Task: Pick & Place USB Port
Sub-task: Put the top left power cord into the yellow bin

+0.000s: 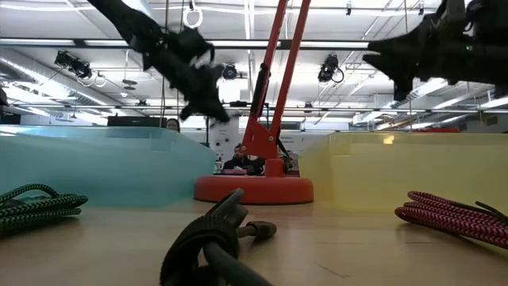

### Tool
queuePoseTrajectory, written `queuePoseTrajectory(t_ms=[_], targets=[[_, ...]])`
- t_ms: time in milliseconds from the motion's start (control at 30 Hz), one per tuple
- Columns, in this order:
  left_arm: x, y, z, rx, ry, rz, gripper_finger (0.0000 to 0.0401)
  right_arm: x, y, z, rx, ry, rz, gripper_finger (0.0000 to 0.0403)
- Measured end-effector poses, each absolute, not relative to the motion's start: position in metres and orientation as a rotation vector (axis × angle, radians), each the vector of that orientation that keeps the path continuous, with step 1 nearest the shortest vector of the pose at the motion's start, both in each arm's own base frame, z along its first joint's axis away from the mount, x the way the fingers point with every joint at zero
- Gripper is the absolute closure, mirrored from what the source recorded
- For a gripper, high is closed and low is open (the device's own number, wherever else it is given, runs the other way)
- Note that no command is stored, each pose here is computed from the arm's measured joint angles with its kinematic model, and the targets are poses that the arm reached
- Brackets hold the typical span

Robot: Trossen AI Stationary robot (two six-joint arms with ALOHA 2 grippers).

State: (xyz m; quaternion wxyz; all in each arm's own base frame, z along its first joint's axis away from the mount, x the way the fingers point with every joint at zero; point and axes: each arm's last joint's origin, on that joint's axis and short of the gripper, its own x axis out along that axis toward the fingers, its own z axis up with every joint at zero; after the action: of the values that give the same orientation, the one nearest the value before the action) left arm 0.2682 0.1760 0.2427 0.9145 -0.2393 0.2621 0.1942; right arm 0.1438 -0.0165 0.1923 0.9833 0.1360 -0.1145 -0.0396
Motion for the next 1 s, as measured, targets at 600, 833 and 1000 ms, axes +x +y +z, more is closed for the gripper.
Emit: queuePoseTrajectory(t_ms=[600, 833, 1000], targets=[[0.292, 0.052, 0.291, -0.103, 0.289, 0.124, 0.0376, 0.251, -0.011, 0.24, 0.102, -0.044, -0.081, 0.0282], [0.294, 0.05, 0.297, -0.095, 0.234, 0.113, 0.0376, 0.283, -0.023, 0.238, 0.067, -0.037, -0.142, 0.0282], [0.294, 0.045, 0.296, -0.094, 0.246, 0.096, 0.0376, 0.294, -0.036, 0.238, 0.065, -0.057, -0.147, 0.0282]])
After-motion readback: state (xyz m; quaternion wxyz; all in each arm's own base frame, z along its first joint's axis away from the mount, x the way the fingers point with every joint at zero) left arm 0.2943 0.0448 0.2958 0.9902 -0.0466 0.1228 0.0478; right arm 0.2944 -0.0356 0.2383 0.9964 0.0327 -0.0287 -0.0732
